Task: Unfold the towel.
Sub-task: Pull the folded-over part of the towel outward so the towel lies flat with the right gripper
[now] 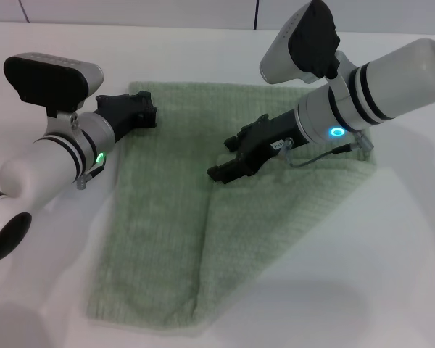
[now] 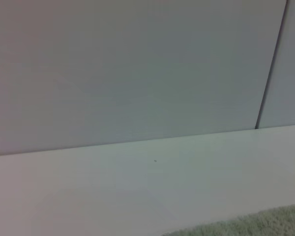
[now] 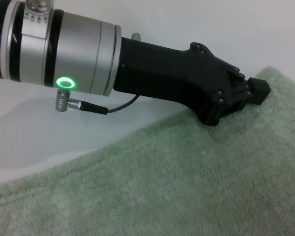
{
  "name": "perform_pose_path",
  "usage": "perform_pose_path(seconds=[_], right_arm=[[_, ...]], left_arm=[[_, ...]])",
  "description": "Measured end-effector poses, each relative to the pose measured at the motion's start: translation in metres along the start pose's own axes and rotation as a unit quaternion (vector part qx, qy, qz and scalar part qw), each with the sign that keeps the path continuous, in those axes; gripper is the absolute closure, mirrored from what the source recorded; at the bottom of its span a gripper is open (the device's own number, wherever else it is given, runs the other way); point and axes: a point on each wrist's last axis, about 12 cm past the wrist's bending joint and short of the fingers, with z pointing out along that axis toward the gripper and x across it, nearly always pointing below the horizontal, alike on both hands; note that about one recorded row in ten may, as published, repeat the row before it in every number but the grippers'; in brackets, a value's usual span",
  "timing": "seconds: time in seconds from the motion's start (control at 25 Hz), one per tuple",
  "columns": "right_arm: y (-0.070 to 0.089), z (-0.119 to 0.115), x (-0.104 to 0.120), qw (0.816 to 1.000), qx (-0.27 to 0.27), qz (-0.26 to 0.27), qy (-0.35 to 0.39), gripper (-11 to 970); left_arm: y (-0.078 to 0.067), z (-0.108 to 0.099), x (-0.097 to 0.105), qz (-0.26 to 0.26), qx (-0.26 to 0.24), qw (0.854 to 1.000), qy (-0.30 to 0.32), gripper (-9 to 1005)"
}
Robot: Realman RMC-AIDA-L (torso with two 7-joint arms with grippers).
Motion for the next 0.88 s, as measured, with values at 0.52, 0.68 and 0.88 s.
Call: perform_pose_path(seconds=[0.52, 0.68, 0.88], right_arm=[[-0.0001, 0.0011, 0.0042, 1.0, 0.0, 0.009, 0.006, 244], [-0.0001, 0.0011, 0.0054, 1.0, 0.001, 0.01, 0.007, 243], [0.0003, 0.0025, 0.0066, 1.0, 0.003, 0.005, 0.01, 243]], left_arm=[[-0.001, 0.0001, 0.0006, 0.0, 0.001, 1.0, 0.001, 997], [-0.0011, 0.0001, 0.0004, 0.0, 0.001, 1.0, 0.0, 997], [-0.0012, 0.0001, 0.0002, 0.0, 0.002, 1.0, -0.001, 997]])
